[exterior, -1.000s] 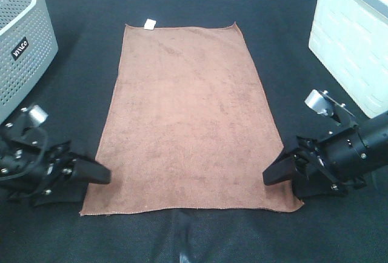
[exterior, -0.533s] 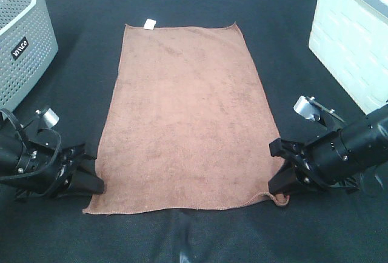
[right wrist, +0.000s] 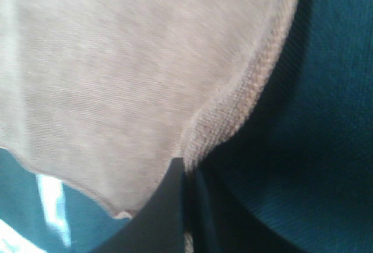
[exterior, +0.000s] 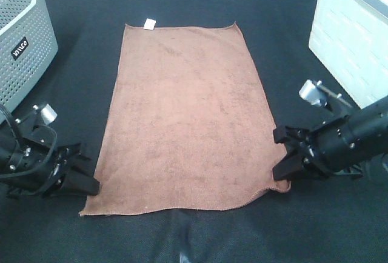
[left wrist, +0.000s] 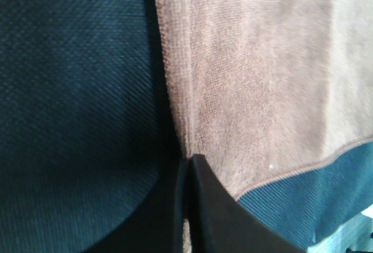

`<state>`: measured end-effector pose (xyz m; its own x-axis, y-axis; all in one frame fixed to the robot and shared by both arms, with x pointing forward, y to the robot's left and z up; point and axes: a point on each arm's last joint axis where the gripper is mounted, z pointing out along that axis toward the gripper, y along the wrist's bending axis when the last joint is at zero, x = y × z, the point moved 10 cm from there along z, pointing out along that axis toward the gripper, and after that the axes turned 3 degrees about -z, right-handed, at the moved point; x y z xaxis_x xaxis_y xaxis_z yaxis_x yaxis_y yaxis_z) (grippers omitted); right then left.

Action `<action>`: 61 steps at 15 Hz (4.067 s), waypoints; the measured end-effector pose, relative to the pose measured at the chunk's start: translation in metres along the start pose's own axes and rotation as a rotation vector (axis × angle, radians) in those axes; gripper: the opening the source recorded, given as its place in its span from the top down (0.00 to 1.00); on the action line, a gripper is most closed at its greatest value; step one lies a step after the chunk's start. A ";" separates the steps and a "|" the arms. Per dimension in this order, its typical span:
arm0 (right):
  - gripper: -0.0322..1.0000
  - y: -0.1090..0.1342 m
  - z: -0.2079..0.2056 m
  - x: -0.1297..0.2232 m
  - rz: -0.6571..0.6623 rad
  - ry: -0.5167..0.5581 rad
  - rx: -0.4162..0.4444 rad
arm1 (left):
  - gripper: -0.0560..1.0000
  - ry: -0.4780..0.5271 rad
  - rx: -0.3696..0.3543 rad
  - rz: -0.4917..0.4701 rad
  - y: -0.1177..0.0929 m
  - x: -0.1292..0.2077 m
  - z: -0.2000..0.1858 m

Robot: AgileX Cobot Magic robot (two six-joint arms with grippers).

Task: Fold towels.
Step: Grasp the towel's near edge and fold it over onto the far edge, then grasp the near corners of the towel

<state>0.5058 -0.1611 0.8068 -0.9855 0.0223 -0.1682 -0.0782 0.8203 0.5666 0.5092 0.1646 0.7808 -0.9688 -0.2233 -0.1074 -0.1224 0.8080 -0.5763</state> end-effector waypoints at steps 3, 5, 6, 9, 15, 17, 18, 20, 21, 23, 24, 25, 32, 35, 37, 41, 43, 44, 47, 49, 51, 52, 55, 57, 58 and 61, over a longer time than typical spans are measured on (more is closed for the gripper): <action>0.97 0.010 -0.015 0.011 -0.012 0.045 -0.004 | 0.95 0.001 -0.010 0.047 -0.008 0.005 -0.019; 0.97 0.009 -0.020 0.023 -0.009 0.063 0.010 | 0.95 0.011 -0.024 0.062 -0.006 0.019 -0.029; 0.97 0.009 -0.022 0.031 -0.005 0.072 0.014 | 0.95 0.016 -0.031 0.071 -0.005 0.027 -0.035; 0.97 0.007 -0.026 0.060 0.006 0.102 0.018 | 0.95 0.030 -0.055 0.089 -0.001 0.048 -0.048; 0.97 0.009 -0.036 0.104 0.017 0.131 0.005 | 0.95 0.050 -0.062 0.069 0.000 0.079 -0.068; 0.97 0.011 -0.038 0.099 0.004 0.117 0.003 | 0.95 0.036 -0.062 0.053 -0.001 0.075 -0.069; 0.97 0.013 -0.039 0.090 -0.011 0.098 0.000 | 0.95 0.015 -0.060 0.041 -0.004 0.068 -0.070; 0.97 0.022 -0.046 0.058 -0.059 0.035 0.000 | 0.95 -0.054 -0.054 0.058 -0.015 0.041 -0.076; 0.97 0.027 -0.051 0.038 -0.075 0.003 0.002 | 0.95 -0.097 -0.049 0.077 -0.024 0.024 -0.081; 0.97 0.035 -0.058 -0.004 -0.118 -0.019 0.023 | 0.95 -0.164 -0.045 0.110 -0.042 -0.018 -0.088; 0.97 0.038 -0.061 -0.023 -0.133 -0.027 0.033 | 0.95 -0.168 -0.051 0.113 -0.044 -0.031 -0.086; 0.97 0.039 -0.063 -0.042 -0.151 -0.039 0.047 | 0.95 -0.172 -0.063 0.126 -0.047 -0.046 -0.083; 0.97 0.054 -0.057 -0.159 -0.269 -0.100 0.055 | 0.95 -0.261 -0.068 0.195 -0.072 -0.157 -0.059; 0.97 0.049 -0.043 -0.210 -0.282 -0.128 0.075 | 0.95 -0.341 -0.052 0.234 -0.088 -0.214 -0.048; 0.97 0.044 -0.036 -0.244 -0.298 -0.170 0.101 | 0.95 -0.399 -0.052 0.261 -0.093 -0.249 -0.040; 0.97 0.039 -0.015 -0.310 -0.365 -0.283 0.103 | 0.95 -0.542 -0.059 0.293 -0.097 -0.310 -0.026; 0.97 0.036 -0.006 -0.332 -0.388 -0.336 0.106 | 0.95 -0.614 -0.089 0.307 -0.089 -0.332 -0.020; 0.97 0.033 -0.001 -0.341 -0.395 -0.364 0.110 | 0.95 -0.659 -0.106 0.312 -0.085 -0.343 -0.018; 0.97 0.016 0.016 -0.363 -0.399 -0.453 0.137 | 0.95 -0.758 -0.123 0.313 -0.074 -0.374 -0.001; 0.97 0.010 0.023 -0.364 -0.404 -0.461 0.147 | 0.95 -0.765 -0.123 0.313 -0.070 -0.380 0.008; 0.97 -0.001 0.034 -0.366 -0.406 -0.469 0.163 | 0.95 -0.766 -0.124 0.312 -0.063 -0.384 0.021; 0.97 -0.005 0.037 -0.367 -0.406 -0.477 0.169 | 0.94 -0.763 -0.125 0.311 -0.060 -0.385 0.026; 0.83 -0.011 0.043 -0.369 -0.399 -0.490 0.179 | 0.74 -0.763 -0.137 0.335 -0.058 -0.385 0.027; 0.56 -0.011 0.043 -0.370 -0.401 -0.497 0.181 | 0.47 -0.762 -0.139 0.338 -0.058 -0.385 0.028; 0.44 -0.012 0.043 -0.369 -0.406 -0.490 0.186 | 0.36 -0.762 -0.140 0.340 -0.058 -0.385 0.028; 0.33 -0.014 0.042 -0.360 -0.444 -0.424 0.214 | 0.27 -0.700 -0.131 0.341 -0.054 -0.378 0.034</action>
<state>0.8681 -0.1566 0.8254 -0.7175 -0.1575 -0.6785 -0.3900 0.8979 0.2041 0.8890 0.1873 0.8250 -0.6018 -0.2078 -0.7712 0.0906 0.9416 -0.3244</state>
